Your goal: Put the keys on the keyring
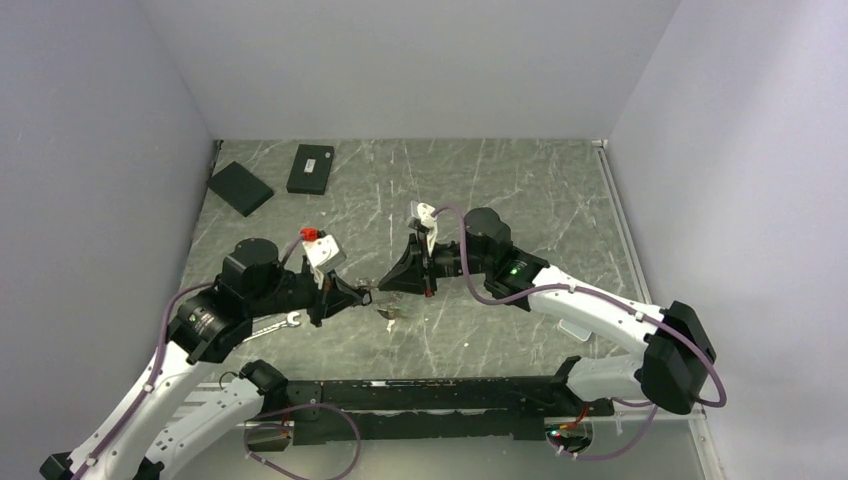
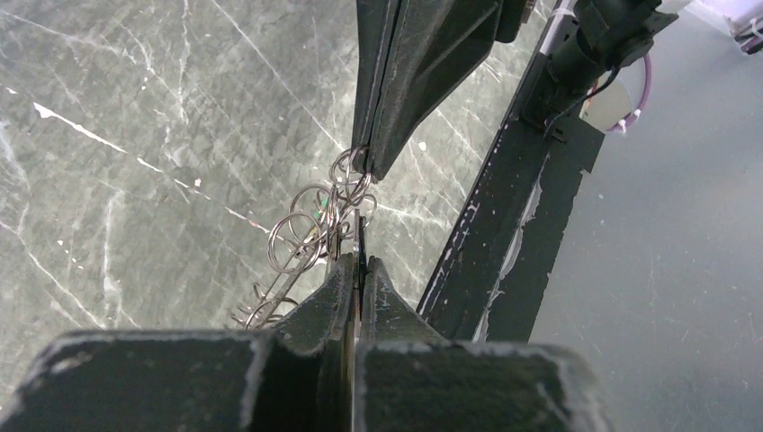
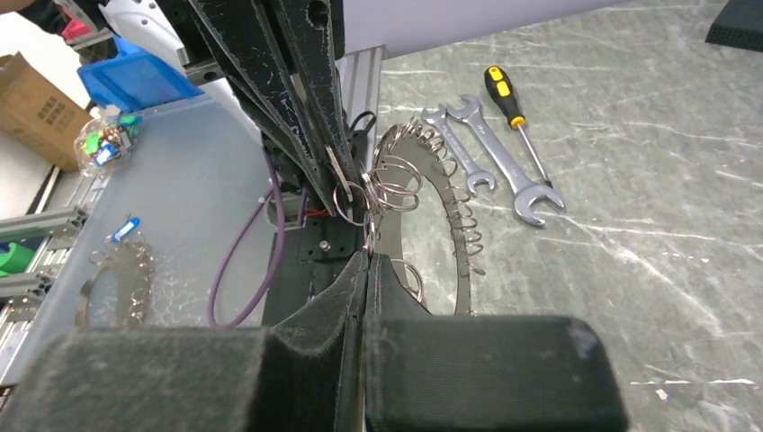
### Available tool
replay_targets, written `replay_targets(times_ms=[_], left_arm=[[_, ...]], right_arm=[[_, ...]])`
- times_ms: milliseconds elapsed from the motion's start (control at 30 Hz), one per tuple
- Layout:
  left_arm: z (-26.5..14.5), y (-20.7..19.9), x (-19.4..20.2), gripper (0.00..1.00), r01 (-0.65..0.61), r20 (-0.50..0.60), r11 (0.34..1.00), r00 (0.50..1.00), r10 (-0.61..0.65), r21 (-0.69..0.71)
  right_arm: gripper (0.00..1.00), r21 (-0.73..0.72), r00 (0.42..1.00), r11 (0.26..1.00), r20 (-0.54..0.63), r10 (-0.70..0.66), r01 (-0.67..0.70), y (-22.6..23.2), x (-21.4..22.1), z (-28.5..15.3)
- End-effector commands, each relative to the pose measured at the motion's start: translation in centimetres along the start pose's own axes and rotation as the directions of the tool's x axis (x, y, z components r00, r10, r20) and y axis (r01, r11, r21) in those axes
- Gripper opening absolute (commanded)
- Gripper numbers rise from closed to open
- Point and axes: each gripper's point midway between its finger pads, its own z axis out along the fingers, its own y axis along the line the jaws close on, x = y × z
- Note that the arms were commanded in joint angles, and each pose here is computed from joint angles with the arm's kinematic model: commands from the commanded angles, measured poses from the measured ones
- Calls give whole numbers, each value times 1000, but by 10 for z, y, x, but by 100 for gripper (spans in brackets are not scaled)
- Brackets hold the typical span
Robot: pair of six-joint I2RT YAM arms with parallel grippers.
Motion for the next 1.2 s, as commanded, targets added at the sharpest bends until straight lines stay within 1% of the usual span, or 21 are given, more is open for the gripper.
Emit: replay_targets(times_ms=[0, 133, 267, 367, 467, 600, 767, 1100, 1167], left_arm=[[-14, -16, -34, 0, -129, 79, 990, 989, 124, 63], [-14, -23, -39, 0, -149, 60, 983, 988, 143, 110], [-8, -24, -42, 0, -126, 27, 981, 992, 123, 145], [-1, -29, -44, 0, -108, 5, 973, 994, 110, 203], [-3, -38, -45, 0, -120, -1, 957, 992, 125, 264], [-7, -40, -42, 0, -120, -30, 955, 991, 133, 270], [-11, -41, -30, 0, -86, -77, 960, 991, 110, 268], [-18, -45, -12, 0, -39, -77, 968, 995, 60, 247], [-20, -44, -9, 0, -49, -73, 970, 995, 68, 237]], right_arm=[[0, -14, 1000, 1000, -15, -19, 18, -1, -4, 1], [0, -24, 999, 999, -45, -26, 25, 2, -1, 5], [0, -26, 995, 998, -79, -54, 52, 5, 3, 11], [0, -13, 991, 997, -115, -72, 71, 4, 10, 15], [0, 8, 988, 997, -133, -77, 78, 0, 15, 15], [0, 29, 984, 992, -135, -116, 121, -3, 12, 12], [0, 58, 983, 988, -122, -135, 143, -6, 7, 9], [0, 180, 979, 963, -63, -192, 200, -17, -15, -2], [0, 186, 978, 960, -53, -204, 210, -17, -18, -3]])
